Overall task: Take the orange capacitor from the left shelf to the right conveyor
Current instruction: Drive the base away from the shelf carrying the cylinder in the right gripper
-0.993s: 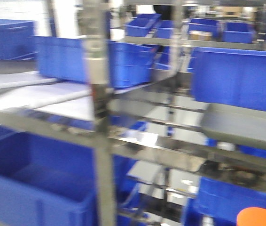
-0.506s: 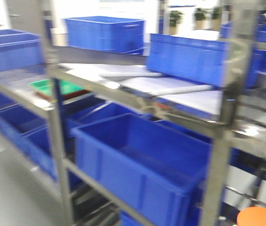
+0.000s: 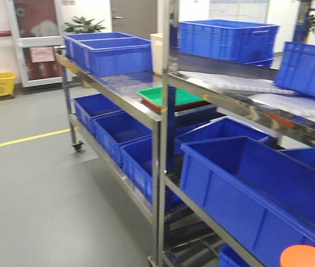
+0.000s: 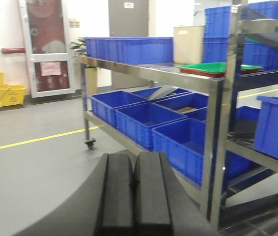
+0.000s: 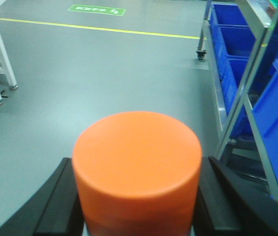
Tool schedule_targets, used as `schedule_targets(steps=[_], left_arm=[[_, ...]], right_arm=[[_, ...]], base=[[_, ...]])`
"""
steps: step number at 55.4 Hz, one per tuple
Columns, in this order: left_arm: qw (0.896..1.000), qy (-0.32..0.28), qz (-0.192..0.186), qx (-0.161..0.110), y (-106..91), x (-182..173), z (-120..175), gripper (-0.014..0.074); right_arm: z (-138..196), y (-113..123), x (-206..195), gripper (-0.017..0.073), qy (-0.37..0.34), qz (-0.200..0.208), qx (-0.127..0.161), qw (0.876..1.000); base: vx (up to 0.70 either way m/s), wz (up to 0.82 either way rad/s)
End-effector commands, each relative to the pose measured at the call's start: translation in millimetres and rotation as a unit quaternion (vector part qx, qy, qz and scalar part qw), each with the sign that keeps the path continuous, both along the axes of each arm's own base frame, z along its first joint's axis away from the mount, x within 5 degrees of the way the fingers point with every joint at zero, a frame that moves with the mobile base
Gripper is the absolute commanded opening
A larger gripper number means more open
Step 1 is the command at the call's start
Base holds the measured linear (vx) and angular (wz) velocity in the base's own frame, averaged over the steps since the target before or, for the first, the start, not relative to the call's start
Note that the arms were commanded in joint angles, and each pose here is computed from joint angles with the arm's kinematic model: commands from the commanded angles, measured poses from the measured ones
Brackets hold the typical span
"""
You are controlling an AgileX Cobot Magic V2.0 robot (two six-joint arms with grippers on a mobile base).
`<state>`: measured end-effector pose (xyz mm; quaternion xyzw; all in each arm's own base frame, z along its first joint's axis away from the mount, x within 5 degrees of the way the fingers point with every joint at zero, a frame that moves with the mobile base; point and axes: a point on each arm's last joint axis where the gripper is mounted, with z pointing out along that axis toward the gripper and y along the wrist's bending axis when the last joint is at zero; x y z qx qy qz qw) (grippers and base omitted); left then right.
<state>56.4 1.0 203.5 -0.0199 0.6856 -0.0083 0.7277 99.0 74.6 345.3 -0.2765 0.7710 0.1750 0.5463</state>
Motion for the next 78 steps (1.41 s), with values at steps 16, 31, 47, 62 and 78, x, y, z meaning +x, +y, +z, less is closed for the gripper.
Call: schedule_targets(steps=[16, 31, 47, 62, 78], left_arm=[[1.0, -0.031, -0.001, -0.003, 0.1, -0.1, -2.9, -0.0006], [1.0, -0.031, -0.001, -0.003, 0.1, -0.1, -2.9, -0.0006], [1.0, -0.031, -0.001, -0.003, 0.1, -0.1, -2.9, -0.0006], [1.0, -0.03, -0.006, -0.003, -0.5, 0.0, -3.0, -0.0006], [1.0, -0.03, -0.007, -0.003, -0.5, 0.0, -3.0, -0.0006]], right_arm=[[16.7, 0.5, 1.5, 0.0316, -0.048, -0.002, 0.029, 0.998], [16.7, 0.5, 1.5, 0.0316, -0.048, -0.002, 0.029, 0.998], [16.8, 0.5, 1.6, 0.0316, -0.048, -0.002, 0.029, 0.998], [16.8, 0.5, 1.6, 0.0316, -0.048, -0.002, 0.029, 0.998], [16.8, 0.5, 1.5, 0.0316, -0.048, -0.002, 0.029, 0.998]], base=[[0.0, 0.22], [0.02, 0.21], [0.04, 0.23], [0.07, 0.22], [0.14, 0.28]])
